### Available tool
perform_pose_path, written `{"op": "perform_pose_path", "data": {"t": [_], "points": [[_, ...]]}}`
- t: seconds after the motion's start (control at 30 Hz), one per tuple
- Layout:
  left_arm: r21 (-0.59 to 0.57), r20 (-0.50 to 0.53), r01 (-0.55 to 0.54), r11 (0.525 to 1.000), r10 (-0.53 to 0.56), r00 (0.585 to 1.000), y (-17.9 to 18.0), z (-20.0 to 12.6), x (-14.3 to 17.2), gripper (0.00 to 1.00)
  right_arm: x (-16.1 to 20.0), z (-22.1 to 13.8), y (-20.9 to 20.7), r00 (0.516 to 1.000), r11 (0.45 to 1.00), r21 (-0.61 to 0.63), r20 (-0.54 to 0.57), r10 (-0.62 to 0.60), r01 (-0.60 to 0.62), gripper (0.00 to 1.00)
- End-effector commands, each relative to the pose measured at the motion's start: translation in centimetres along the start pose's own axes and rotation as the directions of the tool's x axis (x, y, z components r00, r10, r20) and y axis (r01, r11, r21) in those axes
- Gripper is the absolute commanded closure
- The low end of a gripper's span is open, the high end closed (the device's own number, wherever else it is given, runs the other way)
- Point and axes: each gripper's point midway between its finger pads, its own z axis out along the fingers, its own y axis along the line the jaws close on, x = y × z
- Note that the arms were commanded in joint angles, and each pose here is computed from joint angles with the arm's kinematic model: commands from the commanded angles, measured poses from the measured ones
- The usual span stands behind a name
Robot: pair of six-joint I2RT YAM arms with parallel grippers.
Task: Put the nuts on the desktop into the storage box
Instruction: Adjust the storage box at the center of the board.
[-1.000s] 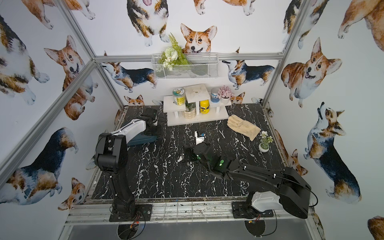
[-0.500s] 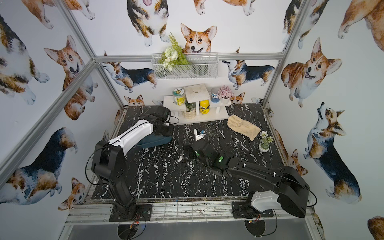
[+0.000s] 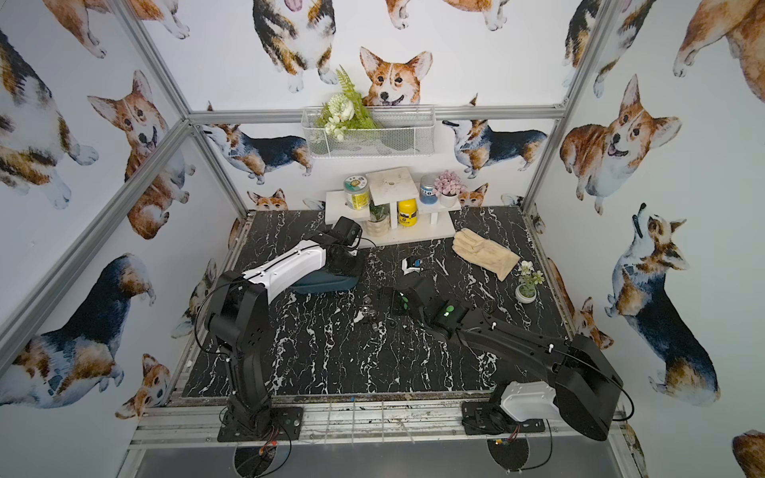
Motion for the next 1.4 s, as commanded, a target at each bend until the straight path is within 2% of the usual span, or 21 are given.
{"op": "perform_pose_path", "data": {"t": [0.0, 0.13, 0.27, 0.43, 0.57, 0.7, 0.77, 0.9, 1.03, 1.1, 1.23, 1.37], "points": [[0.059, 0.049, -0.028, 0.998, 0.025, 0.999, -1.2, -0.9, -1.0, 0.86, 0.2, 0.3, 0.1, 1.0, 1.0, -0.011, -0.019, 0.002, -0.003, 0.01], [0.091, 0.067, -0.058, 0.994, 0.052, 0.996, -1.8, -2.5, -1.3, 0.7, 0.0, 0.9, 0.5, 0.999, 1.0, -0.022, -0.031, -0.014, 0.014, 0.0], [0.103, 0.133, -0.102, 0.989, 0.088, 0.987, -2.3, -4.8, -2.3, 0.51, -0.5, 1.2, 1.3, 0.999, 0.999, -0.042, -0.025, -0.026, 0.025, 0.0], [0.128, 0.16, -0.114, 0.985, 0.093, 0.983, -1.8, -7.1, -2.8, 0.49, -0.8, 1.5, 1.9, 0.999, 0.997, -0.066, -0.032, -0.043, 0.041, 0.0], [0.231, 0.18, -0.156, 0.96, 0.116, 0.977, -0.4, -9.9, -2.9, 0.46, -0.9, 1.9, 2.6, 0.996, 0.995, -0.074, -0.05, -0.074, 0.07, 0.0], [0.292, 0.2, -0.165, 0.942, 0.109, 0.974, 3.3, -12.7, -2.3, 0.44, -1.4, 2.6, 3.6, 0.993, 0.992, -0.084, -0.062, -0.101, 0.095, 0.0], [0.297, 0.242, -0.154, 0.942, 0.082, 0.967, 5.7, -14.9, -2.0, 0.43, -1.6, 3.3, 4.0, 0.992, 0.991, -0.086, -0.065, -0.106, 0.1, 0.0], [0.241, 0.268, -0.137, 0.961, 0.07, 0.961, 10.4, -16.7, -0.2, 0.4, -1.9, 5.3, 4.6, 0.992, 0.994, -0.068, -0.083, -0.091, 0.085, 0.0], [0.144, 0.251, -0.138, 0.98, 0.099, 0.963, 13.3, -16.8, 2.5, 0.36, -2.1, 8.1, 3.8, 0.992, 0.997, 0.026, -0.101, -0.073, 0.076, 0.01], [0.105, 0.226, -0.136, 0.985, 0.11, 0.968, 14.3, -16.5, 4.1, 0.16, -2.1, 9.9, 3.4, 0.989, 0.994, 0.074, -0.125, -0.073, 0.082, 0.02], [0.014, 0.211, -0.158, 0.987, 0.151, 0.966, 15.9, -16.1, 6.5, 0.07, -1.8, 13.1, 3.2, 0.983, 0.985, 0.137, -0.165, -0.08, 0.103, 0.03], [-0.027, 0.225, -0.176, 0.984, 0.178, 0.958, 16.3, -16.3, 7.7, 0.0, -1.8, 15.7, 3.0, 0.983, 0.978, 0.186, -0.174, -0.057, 0.089, 0.08]]}}
